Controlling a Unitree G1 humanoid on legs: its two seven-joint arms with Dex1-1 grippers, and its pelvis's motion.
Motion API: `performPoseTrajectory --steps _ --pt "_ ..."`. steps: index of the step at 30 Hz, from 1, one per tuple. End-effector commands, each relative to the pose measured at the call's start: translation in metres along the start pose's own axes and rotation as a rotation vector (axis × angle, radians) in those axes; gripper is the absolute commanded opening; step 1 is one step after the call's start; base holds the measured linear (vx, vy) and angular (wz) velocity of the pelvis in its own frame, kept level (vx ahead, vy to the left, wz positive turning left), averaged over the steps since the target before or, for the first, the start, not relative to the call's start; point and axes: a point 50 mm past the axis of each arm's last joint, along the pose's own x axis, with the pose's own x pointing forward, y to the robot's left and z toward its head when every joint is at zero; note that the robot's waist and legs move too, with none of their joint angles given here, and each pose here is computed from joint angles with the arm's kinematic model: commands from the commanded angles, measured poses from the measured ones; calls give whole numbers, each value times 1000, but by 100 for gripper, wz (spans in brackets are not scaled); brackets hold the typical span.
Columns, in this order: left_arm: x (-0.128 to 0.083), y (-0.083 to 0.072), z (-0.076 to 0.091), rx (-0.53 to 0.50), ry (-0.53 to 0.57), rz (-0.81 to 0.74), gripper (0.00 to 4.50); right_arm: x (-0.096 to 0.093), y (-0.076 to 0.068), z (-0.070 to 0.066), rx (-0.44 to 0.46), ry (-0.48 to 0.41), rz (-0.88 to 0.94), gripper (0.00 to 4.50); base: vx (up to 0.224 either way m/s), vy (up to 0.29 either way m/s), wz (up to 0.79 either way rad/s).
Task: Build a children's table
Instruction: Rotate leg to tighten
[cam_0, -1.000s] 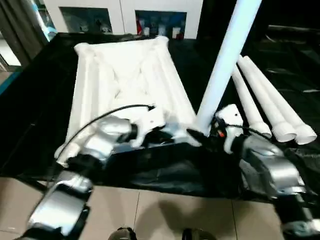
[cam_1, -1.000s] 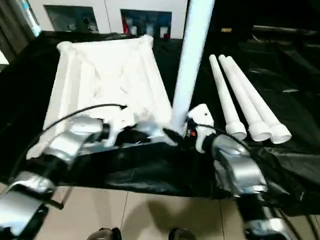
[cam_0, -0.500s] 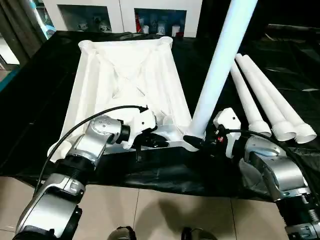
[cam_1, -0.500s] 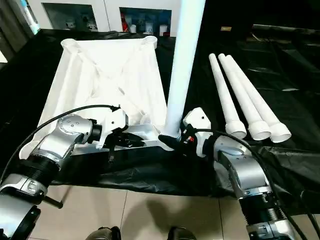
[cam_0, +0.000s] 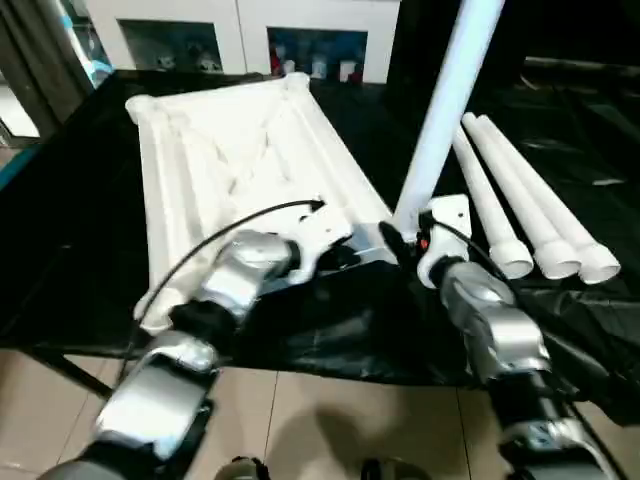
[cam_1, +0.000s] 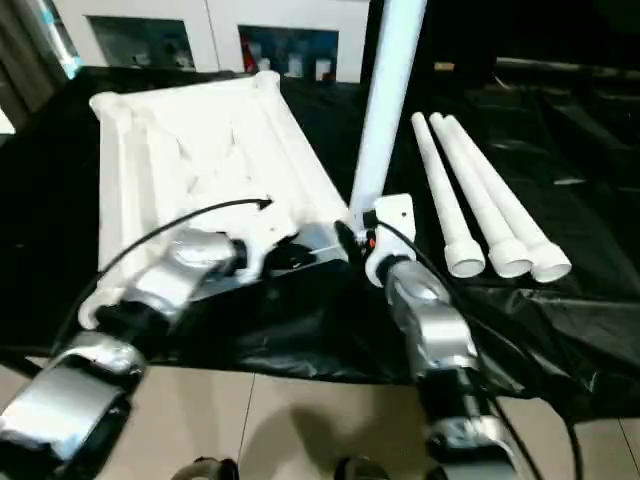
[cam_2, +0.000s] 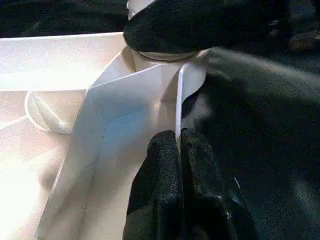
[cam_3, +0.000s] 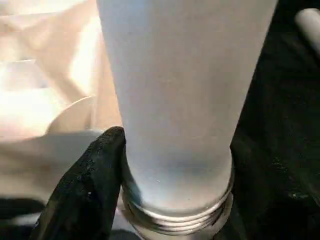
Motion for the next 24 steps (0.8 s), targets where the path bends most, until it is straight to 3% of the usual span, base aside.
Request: performPoseTrajectory --steps 1,3,4,7,14,18,24 --pt "6 -3 9 -20 -51 15 0 -3 6 -35 0 147 17 272 0 0 0" --pt "8 -5 9 -11 -58 -7 0 -2 9 -27 -2 98 59 272 0 0 0" --pt "6 -5 8 -7 -61 -17 0 -3 8 -23 -4 73 79 328 0 0 0" --pt "0 -3 6 5 -77 -57 0 -6 1 -15 -33 26 116 354 0 0 0" --pt "-30 1 -7 61 -86 -221 0 -26 -18 1 -174 -2 379 354 0 0 0" --pt "-47 4 -14 75 -81 -304 0 -38 -26 7 -210 14 511 354 0 0 0" --pt "-65 6 -22 76 -52 -370 0 -48 -27 7 -262 57 634 354 0 0 0"
